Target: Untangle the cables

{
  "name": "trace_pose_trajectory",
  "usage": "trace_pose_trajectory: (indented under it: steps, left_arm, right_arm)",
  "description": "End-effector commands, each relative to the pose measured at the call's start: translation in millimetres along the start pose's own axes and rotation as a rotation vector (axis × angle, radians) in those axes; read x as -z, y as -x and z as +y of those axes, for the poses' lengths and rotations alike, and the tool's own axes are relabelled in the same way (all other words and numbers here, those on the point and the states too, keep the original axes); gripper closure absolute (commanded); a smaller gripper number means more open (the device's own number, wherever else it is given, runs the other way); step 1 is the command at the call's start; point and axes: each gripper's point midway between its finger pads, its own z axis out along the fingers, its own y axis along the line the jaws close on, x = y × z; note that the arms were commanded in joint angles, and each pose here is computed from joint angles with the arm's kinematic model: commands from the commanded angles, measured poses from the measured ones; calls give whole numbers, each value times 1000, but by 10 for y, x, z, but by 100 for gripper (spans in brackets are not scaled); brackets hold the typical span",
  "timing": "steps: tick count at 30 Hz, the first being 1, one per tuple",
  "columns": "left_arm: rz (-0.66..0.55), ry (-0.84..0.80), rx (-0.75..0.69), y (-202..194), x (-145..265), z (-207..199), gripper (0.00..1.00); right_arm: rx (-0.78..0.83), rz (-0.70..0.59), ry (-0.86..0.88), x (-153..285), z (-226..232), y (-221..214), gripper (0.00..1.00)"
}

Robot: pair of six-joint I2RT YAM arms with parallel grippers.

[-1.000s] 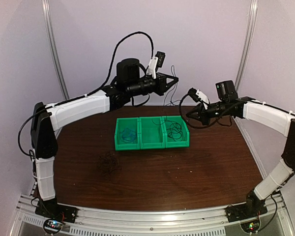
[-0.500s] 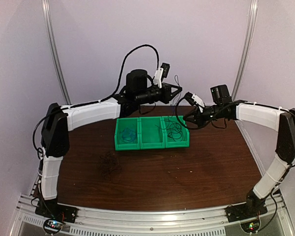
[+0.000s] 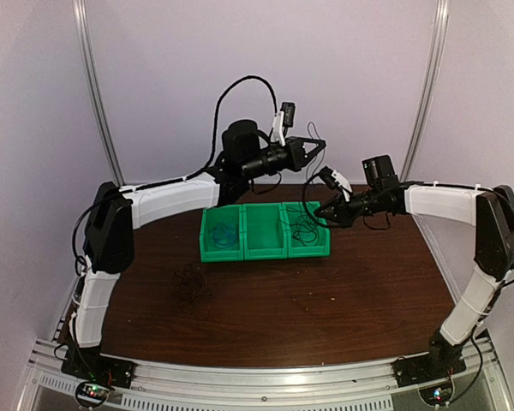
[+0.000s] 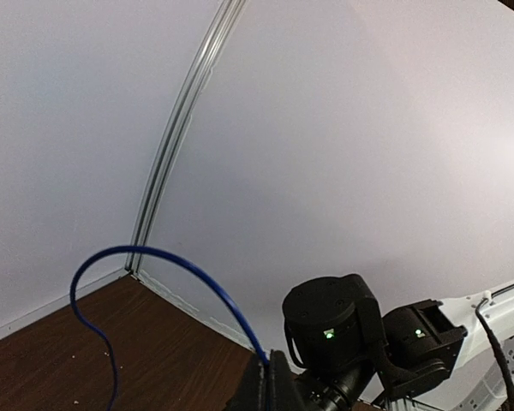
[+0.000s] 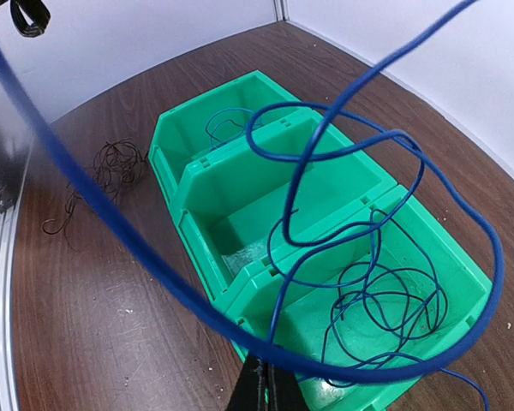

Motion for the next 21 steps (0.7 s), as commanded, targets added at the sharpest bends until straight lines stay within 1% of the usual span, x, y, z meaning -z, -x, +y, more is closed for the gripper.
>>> trace_pose_trajectory:
  steps: [1,7,13,16,21]
  left_arm:
    - [-68,-53,0,136,-7,-97,100]
    - [-47,-11,69,-209,145,113,100]
    - [-47,59,109,-410,387,338,100]
    - [-40,101,124,-486,486,462,100]
    - [16,206,128,-659,549,703,100]
  right_arm:
    - [32,-43,-2,61,63,136,100]
    - [-27,-38,45,-86,31,41,100]
    - [-76,-26,80,-317,-64,-45,100]
    - [-124,-2,45,-442,-206,-168,100]
    - [-192,34,-38,-550,-404,-319,100]
